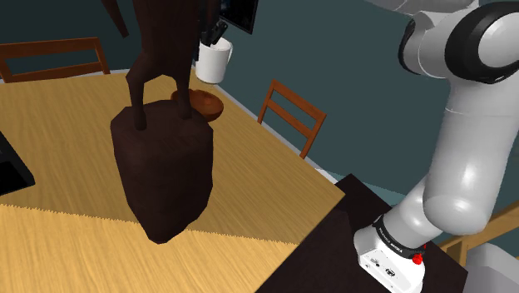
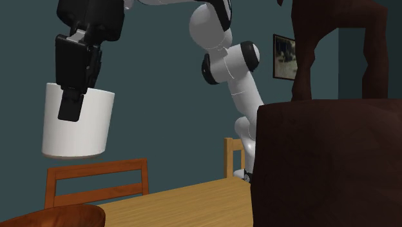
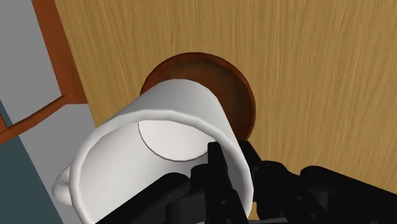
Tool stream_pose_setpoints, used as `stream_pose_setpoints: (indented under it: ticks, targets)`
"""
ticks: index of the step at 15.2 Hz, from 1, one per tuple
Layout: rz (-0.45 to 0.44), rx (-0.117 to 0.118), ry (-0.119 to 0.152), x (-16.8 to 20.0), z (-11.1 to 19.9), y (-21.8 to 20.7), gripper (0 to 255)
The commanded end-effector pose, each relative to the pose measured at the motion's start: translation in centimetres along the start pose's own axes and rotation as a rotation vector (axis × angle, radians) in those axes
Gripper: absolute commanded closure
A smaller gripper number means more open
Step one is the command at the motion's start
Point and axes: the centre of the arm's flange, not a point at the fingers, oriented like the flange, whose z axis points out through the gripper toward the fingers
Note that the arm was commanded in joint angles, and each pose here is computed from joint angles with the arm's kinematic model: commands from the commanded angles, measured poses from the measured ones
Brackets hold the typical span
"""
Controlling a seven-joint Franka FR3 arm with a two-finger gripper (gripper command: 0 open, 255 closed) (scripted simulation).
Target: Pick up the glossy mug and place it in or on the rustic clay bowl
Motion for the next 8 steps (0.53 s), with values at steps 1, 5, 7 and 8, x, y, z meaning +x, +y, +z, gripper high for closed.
stream_pose_setpoints:
  ticks: [1, 5, 7, 8]
  targets:
    - [0.001, -0.002, 0.0, 2.7, 0.7, 0.4, 255]
    - [0.001, -0.002, 0.0, 5.5, 2.1, 0.4, 255]
    - [0.001, -0.002, 0.0, 5.3, 3.1, 0.3, 255]
    - [0.001, -0.002, 0.0, 5.2, 3.6, 0.3, 255]
